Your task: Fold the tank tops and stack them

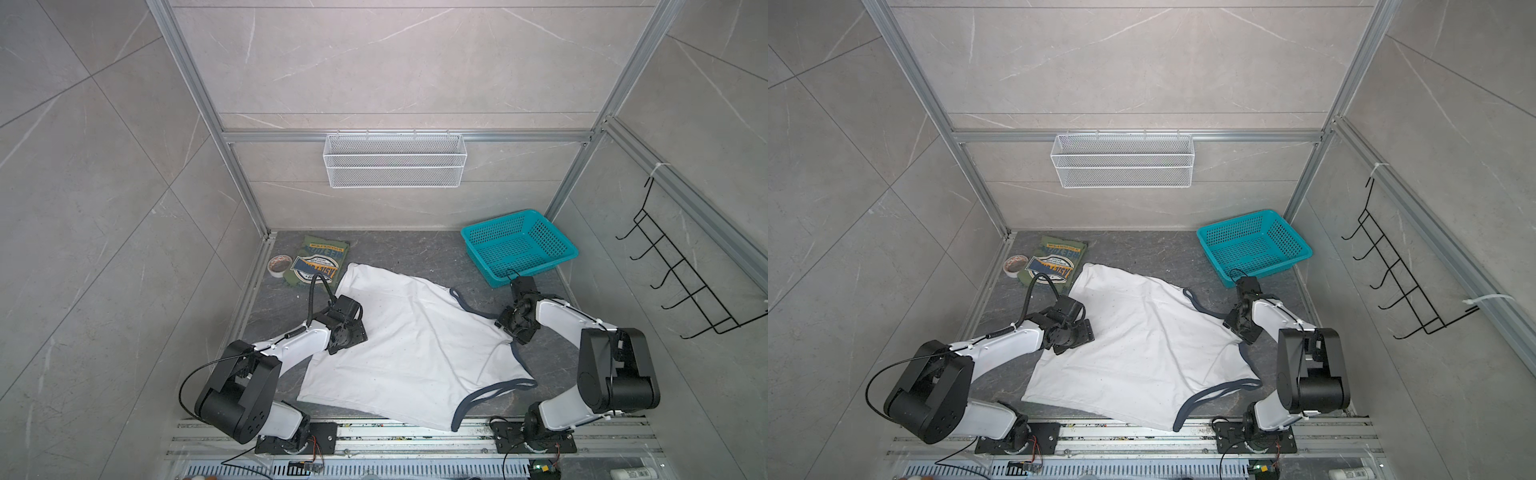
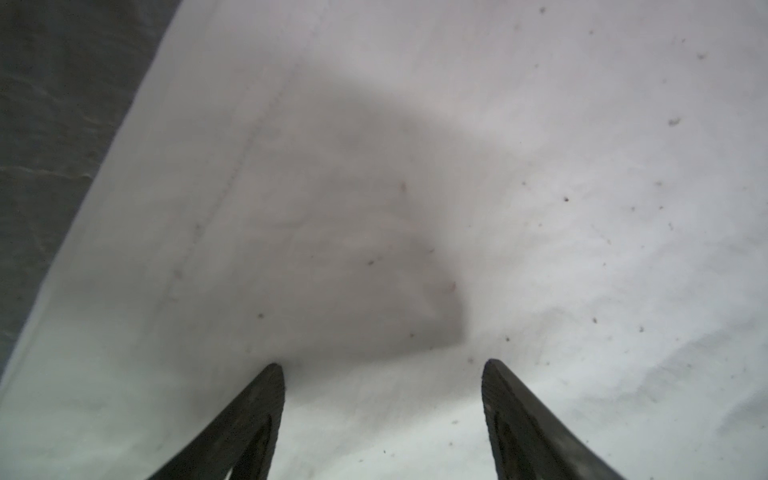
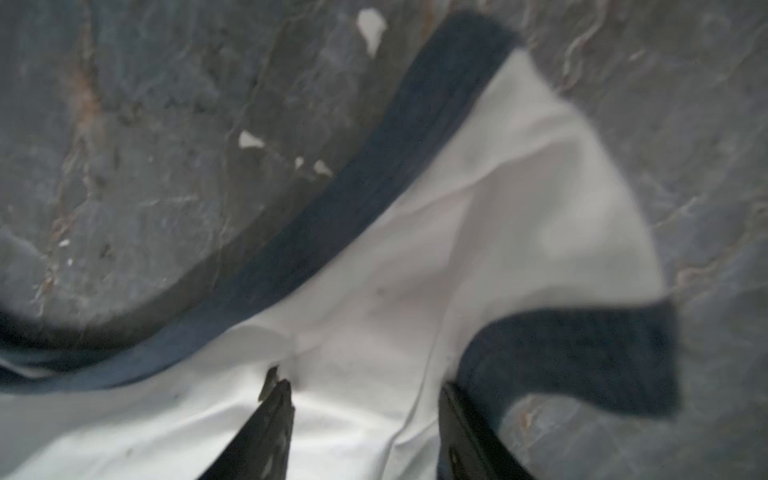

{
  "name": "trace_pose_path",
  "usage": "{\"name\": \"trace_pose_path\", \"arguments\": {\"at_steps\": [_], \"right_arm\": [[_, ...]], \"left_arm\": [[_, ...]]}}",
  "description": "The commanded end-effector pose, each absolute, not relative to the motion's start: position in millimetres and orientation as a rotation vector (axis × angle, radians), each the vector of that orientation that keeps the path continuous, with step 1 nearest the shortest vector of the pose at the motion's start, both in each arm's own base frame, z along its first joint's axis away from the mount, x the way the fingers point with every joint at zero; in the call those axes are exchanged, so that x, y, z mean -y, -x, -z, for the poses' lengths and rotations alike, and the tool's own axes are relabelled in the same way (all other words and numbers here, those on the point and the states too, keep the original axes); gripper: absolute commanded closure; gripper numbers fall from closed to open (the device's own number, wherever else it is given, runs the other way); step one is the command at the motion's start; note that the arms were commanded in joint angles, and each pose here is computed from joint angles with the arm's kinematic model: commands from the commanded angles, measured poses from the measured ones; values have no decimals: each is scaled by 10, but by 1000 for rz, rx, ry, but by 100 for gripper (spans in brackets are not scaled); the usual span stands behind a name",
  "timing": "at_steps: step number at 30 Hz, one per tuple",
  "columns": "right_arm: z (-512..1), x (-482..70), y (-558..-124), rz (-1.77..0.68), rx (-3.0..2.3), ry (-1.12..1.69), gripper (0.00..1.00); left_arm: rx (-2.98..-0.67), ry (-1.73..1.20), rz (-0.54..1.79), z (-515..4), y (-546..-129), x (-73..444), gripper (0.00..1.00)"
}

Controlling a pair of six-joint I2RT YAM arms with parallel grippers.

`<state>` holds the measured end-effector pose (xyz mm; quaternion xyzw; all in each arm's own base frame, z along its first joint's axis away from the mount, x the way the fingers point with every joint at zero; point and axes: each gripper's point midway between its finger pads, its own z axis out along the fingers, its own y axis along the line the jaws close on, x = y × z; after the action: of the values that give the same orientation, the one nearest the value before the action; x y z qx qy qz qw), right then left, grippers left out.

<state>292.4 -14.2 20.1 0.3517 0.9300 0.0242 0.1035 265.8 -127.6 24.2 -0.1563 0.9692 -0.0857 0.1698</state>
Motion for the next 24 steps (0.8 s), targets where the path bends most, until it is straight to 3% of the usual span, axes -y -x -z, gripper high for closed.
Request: {"name": "trace_pose_path", "arguments": {"at_steps": [1,6,11,24], "right_arm": [[-104,311,-2830,-64,-2753,-1110,44],[-139,508,-2818,-74,-2709,-1175,45],[-149,284,-2958,-249,-2725,-1069,44],[-60,-187,-3311,-147,-2821,-846,44]], "left_arm": [[-2805,518,117,-47,-2434,1050,21],[-2796,564,104,-20,-2372,964,21],[-2828,556,129,8,-2315,1000,21],[-2776,548,158,-298,-2002,944,21]]}}
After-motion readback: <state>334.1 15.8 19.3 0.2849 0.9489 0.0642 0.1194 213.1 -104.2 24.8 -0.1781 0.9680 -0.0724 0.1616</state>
